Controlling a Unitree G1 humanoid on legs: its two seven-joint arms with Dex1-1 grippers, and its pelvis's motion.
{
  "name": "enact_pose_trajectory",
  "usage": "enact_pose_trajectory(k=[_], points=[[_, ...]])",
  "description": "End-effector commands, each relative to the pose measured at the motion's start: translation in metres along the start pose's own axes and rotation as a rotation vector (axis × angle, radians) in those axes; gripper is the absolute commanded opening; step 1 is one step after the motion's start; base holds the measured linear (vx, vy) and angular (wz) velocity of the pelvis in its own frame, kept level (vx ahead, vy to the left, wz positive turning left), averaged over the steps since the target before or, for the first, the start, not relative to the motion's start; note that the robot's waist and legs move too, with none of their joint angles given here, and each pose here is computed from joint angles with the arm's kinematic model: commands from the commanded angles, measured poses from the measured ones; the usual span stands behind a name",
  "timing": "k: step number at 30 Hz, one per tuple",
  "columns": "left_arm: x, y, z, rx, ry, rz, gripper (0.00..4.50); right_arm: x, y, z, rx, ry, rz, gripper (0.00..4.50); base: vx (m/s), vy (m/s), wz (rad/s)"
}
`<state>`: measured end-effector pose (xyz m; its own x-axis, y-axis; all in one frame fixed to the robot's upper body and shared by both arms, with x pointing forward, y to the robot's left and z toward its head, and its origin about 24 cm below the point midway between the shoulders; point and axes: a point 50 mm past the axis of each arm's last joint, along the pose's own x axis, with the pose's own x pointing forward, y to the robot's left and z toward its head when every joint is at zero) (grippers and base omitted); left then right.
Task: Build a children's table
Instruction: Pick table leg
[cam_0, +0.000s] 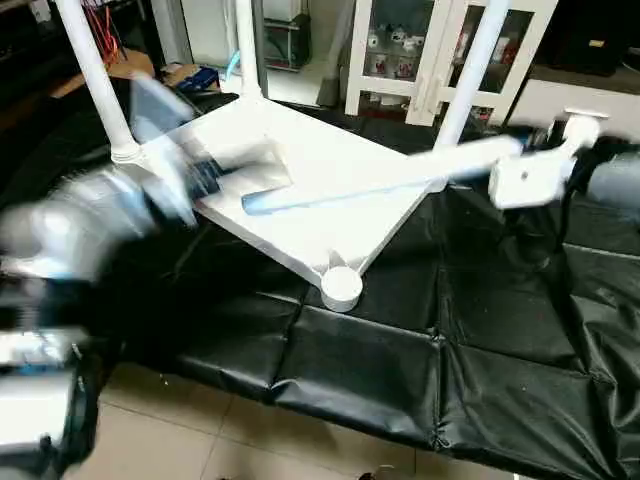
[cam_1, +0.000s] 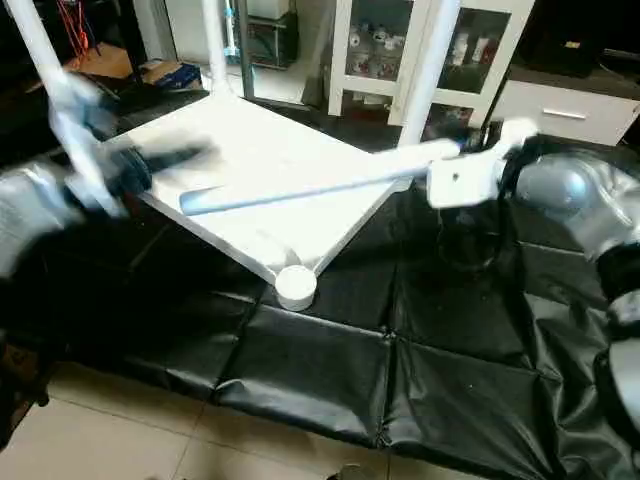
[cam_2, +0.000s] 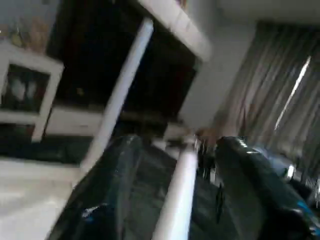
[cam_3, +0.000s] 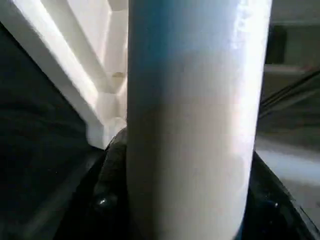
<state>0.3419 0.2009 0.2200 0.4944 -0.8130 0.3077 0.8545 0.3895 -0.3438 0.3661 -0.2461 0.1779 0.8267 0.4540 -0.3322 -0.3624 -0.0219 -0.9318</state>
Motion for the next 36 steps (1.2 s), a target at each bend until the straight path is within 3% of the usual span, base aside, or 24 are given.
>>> enact_pose_trajectory(k=[1,2,4,5,6,8,11,12,13,16,18,21,22,25,27,32,36], points=[[0.000,0.005,0.001,-0.012,-0.082,0.055,2.86,-0.003,-0.005,-0.007,0.161,0.035,-0.072,1.86,0.000,0.000,0.00],[0.000,0.006,0.001,-0.010,-0.103,0.069,3.03,-0.002,-0.004,-0.008,0.199,0.041,-0.079,1.86,0.000,0.000,0.00],[-0.002,0.011,-0.001,-0.039,-0.208,0.144,3.24,0.002,0.009,-0.009,0.391,0.051,-0.112,1.86,0.000,0.000,0.00],[-0.002,0.011,-0.001,-0.039,-0.208,0.144,3.26,0.002,0.009,-0.009,0.391,0.051,-0.112,1.85,0.000,0.000,0.00],[-0.001,0.013,-0.006,-0.067,-0.234,0.160,3.26,0.007,0.016,-0.005,0.498,0.036,-0.149,1.85,0.000,0.000,0.00],[0.001,0.013,-0.013,-0.108,-0.258,0.164,3.58,0.012,0.022,0.001,0.612,0.018,-0.196,1.85,0.000,0.000,0.00],[0.010,0.009,-0.020,-0.187,-0.295,0.131,3.65,0.018,0.026,0.010,0.743,0.011,-0.275,1.85,0.000,0.000,0.00],[0.010,0.009,-0.020,-0.189,-0.296,0.130,3.65,0.018,0.026,0.010,0.746,0.011,-0.277,1.85,0.000,0.000,0.00],[0.016,0.006,-0.024,-0.213,-0.299,0.119,3.92,0.022,0.028,0.018,0.791,-0.014,-0.292,1.85,0.000,0.000,0.00],[0.034,-0.006,-0.036,-0.235,-0.246,0.066,4.05,0.028,0.033,0.038,0.808,-0.072,-0.299,1.85,0.000,0.000,0.00],[0.034,-0.006,-0.036,-0.235,-0.246,0.066,4.28,0.028,0.033,0.038,0.808,-0.072,-0.299,1.85,0.000,0.000,0.00],[0.066,-0.025,-0.055,-0.224,-0.172,0.024,4.50,0.037,0.037,0.073,0.860,-0.135,-0.286,1.85,0.000,0.000,0.00],[0.066,-0.025,-0.055,-0.224,-0.172,0.024,4.50,0.037,0.037,0.073,0.860,-0.135,-0.286,1.85,0.000,0.000,0.00],[0.085,-0.032,-0.061,-0.187,-0.173,0.037,4.50,0.040,0.048,0.101,0.908,-0.150,-0.220,1.85,0.000,0.000,0.00],[0.085,-0.032,-0.061,-0.187,-0.173,0.037,4.50,0.040,0.048,0.101,0.908,-0.150,-0.220,1.85,0.000,0.000,0.00],[0.094,-0.040,-0.063,-0.074,-0.165,0.044,4.50,0.038,0.058,0.122,0.938,-0.153,-0.124,1.85,0.000,0.000,0.00],[0.094,-0.038,-0.064,-0.038,-0.163,0.083,4.50,0.036,0.059,0.126,0.951,-0.151,-0.118,1.85,0.000,0.000,0.00]])
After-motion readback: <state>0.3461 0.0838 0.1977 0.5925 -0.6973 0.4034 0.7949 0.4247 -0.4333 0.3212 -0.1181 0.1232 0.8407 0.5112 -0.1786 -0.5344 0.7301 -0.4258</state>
